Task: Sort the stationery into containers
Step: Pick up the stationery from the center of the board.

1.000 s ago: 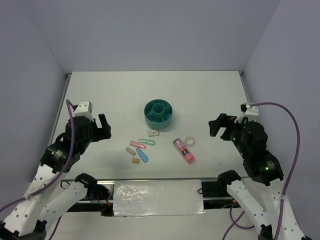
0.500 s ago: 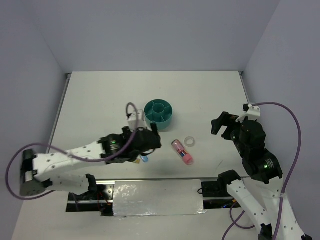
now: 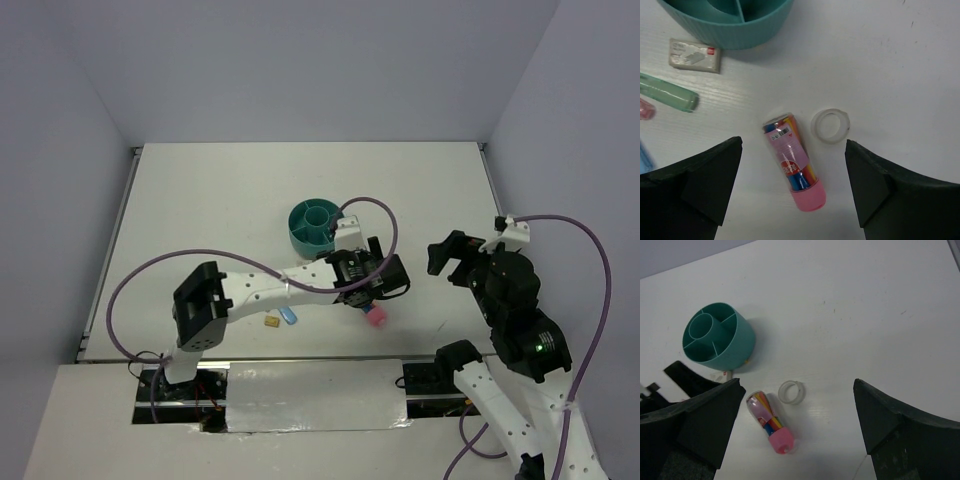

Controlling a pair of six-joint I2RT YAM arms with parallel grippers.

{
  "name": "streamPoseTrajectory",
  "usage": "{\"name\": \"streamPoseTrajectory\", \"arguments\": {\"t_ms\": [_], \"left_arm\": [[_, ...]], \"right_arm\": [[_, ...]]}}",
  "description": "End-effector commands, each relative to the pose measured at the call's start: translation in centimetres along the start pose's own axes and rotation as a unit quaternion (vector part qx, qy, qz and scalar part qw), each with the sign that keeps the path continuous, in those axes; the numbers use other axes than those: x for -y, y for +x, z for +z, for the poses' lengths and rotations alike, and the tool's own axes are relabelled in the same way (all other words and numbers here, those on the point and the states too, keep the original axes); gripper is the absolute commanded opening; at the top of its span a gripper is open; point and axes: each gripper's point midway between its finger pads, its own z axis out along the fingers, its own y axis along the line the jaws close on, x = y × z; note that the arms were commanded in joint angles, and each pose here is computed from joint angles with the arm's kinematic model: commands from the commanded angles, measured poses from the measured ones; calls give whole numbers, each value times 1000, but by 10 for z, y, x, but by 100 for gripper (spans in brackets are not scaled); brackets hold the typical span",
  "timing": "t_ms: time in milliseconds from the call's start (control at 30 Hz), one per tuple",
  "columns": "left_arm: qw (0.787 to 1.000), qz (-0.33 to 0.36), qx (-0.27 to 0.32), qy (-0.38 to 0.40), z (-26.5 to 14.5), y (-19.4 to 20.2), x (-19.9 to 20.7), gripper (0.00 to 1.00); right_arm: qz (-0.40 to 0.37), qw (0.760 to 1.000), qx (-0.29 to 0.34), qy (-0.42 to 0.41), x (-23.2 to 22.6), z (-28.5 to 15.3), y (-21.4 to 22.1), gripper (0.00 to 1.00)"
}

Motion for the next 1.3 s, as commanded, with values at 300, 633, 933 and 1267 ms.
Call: {"name": "streamPoseTrajectory", "arguments": {"t_ms": [300, 633, 933, 1267], "left_arm": [[998, 4, -17, -64, 47, 33, 0, 92], [994, 32, -38, -95, 71, 67, -9, 90], [990, 39, -66, -115, 86, 94, -37, 65], [992, 17, -80, -91, 61, 87, -48, 0]], "right_arm": [[-3, 1000, 16, -25, -6, -2, -3, 100], [-8, 999, 13, -41, -11, -2, 0, 100], [-9, 999, 12, -50, -14, -4, -1, 100], [0, 998, 23, -55, -15, -8, -3, 100]]}}
